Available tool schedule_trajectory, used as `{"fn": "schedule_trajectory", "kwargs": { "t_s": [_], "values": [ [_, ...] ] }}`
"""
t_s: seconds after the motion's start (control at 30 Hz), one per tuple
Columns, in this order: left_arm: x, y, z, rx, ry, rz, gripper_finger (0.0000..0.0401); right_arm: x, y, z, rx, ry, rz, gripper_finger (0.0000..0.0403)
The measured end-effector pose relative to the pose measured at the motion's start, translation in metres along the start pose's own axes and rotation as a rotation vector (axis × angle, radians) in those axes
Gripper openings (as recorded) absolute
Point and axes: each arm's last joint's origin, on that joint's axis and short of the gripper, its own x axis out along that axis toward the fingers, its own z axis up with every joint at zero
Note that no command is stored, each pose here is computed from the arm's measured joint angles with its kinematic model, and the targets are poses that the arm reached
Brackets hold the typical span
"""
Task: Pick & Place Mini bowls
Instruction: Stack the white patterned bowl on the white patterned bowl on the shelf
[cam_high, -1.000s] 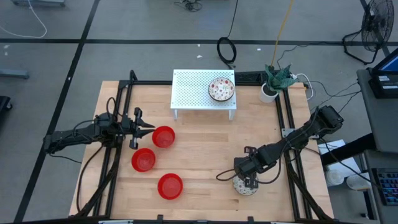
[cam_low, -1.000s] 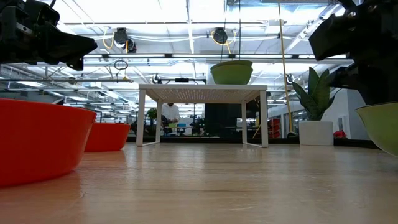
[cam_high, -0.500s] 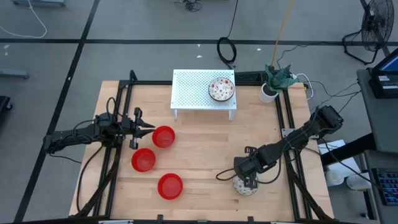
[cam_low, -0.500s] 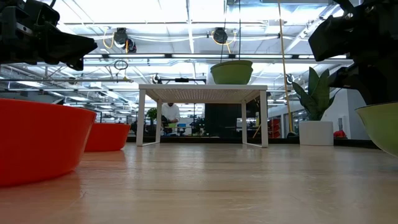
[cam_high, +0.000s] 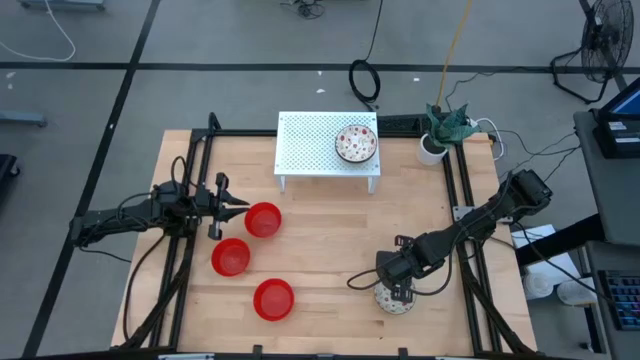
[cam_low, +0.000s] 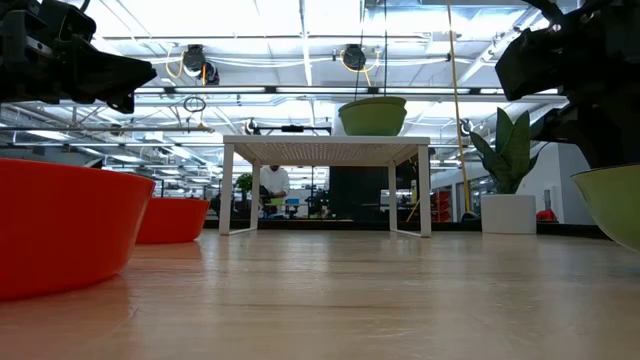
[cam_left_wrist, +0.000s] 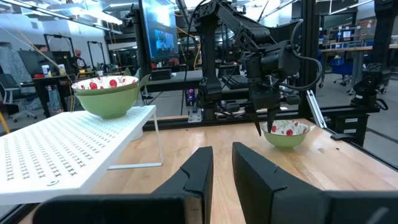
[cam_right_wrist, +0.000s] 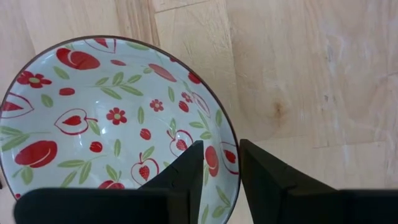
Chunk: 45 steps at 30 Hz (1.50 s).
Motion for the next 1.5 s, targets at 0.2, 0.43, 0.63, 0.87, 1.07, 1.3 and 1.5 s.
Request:
{"fn": "schedule_trajectory", "kwargs": {
  "t_s": [0.2, 0.43, 0.63, 0.87, 1.07, 1.3, 1.5],
  "values": [
    [0.0, 0.0, 0.0001, 0.0, 0.0, 0.0, 0.0065, 0.0, 0.0001, -0.0001, -0.001, 0.0, 0.0, 0.0089],
    [0.0, 0.0, 0.0, 0.0, 0.0, 0.0, 0.0065, 0.0, 0.0008, 0.0009, -0.001, -0.009, 0.008, 0.0089],
    [0.0, 0.0, 0.0001, 0.0, 0.0, 0.0, 0.0065, 0.0, 0.0008, 0.0009, -0.001, -0.009, 0.008, 0.0089],
    [0.0, 0.0, 0.0, 0.0, 0.0, 0.0, 0.0065, 0.0, 0.0007, 0.0008, -0.009, -0.008, 0.007, 0.0089],
    [0.0, 0.0, 0.0001, 0.0, 0.0, 0.0, 0.0065, 0.0, -0.0008, -0.0011, -0.008, 0.011, -0.009, 0.0089],
    [0.0, 0.0, 0.0001, 0.0, 0.0, 0.0, 0.0065, 0.0, -0.0014, -0.0017, -0.008, 0.018, -0.014, 0.0083],
    [0.0, 0.0, 0.0, 0.0, 0.0, 0.0, 0.0065, 0.0, -0.0014, -0.0018, -0.008, 0.018, -0.014, 0.0046]
  ]
}}
